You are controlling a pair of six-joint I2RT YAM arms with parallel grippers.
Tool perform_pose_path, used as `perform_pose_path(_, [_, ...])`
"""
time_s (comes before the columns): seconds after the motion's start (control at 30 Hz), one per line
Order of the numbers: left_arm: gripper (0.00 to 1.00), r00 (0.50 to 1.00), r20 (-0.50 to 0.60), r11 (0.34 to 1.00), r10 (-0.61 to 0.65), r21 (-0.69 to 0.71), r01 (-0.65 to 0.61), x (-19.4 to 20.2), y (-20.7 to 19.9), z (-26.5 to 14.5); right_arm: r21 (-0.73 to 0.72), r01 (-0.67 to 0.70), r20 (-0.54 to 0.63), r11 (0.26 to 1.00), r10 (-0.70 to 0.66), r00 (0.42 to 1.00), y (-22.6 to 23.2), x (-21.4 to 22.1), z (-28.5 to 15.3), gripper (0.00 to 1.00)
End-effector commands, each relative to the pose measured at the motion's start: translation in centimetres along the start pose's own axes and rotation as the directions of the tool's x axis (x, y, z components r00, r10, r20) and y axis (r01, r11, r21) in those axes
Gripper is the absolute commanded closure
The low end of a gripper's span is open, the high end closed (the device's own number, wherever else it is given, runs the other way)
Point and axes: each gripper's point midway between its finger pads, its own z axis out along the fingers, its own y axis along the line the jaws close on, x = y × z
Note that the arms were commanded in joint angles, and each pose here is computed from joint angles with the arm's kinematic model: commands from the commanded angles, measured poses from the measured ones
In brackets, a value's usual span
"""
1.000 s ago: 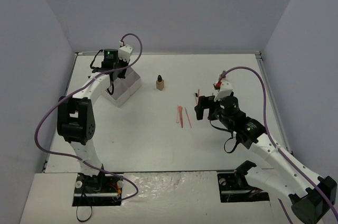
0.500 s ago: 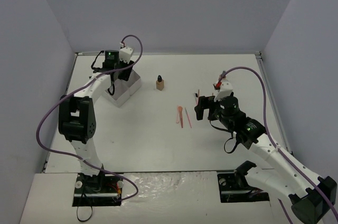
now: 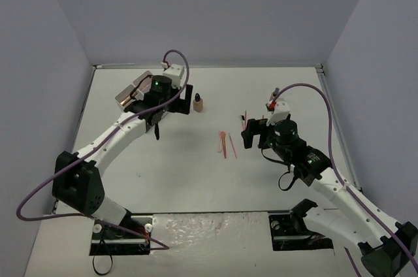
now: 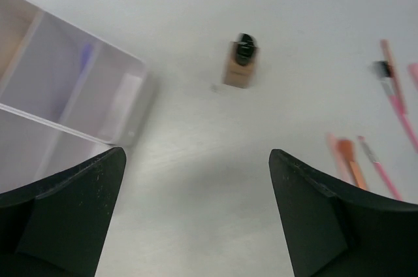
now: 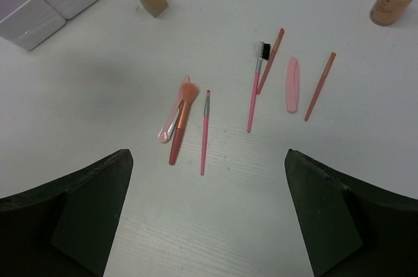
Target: Organize the makeup
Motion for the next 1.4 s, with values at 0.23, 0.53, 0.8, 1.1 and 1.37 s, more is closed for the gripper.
perform_pose_path(0.23, [0.19,0.972,-0.154,0.984,-0.175,0.006,0.178,8.0,-11.2,0.4,-0.079,-0.009,0.147,0.997,0.021,0.989,1.4,-4.4,-1.9,0.0])
perform_pose_path(0.53, [0.32,0.955,-0.274,0.993,-0.11,0.008,0.116,13.5,-15.0,2.2,-0.078,-0.017,0.155,0.997,0.029,0.987,1.0,-3.9,-3.0,0.0])
perform_pose_path(0.8, [0.33,0.942,-0.324,0.996,-0.088,-0.015,0.089,16.2,-15.5,3.6,-0.079,-0.014,0.146,0.997,0.026,0.989,1.0,-3.6,-3.1,0.0])
perform_pose_path(1.1, [0.39,0.933,-0.353,0.997,-0.072,-0.05,0.058,17.7,-15.4,5.2,-0.071,-0.01,0.147,0.997,0.02,0.989,0.8,-3.7,-3.1,0.0])
perform_pose_path(1.37, [0.45,0.928,-0.366,0.996,-0.068,-0.075,0.043,17.8,-15.0,6.8,-0.066,-0.007,0.148,0.998,0.017,0.989,0.8,-3.9,-3.1,0.0])
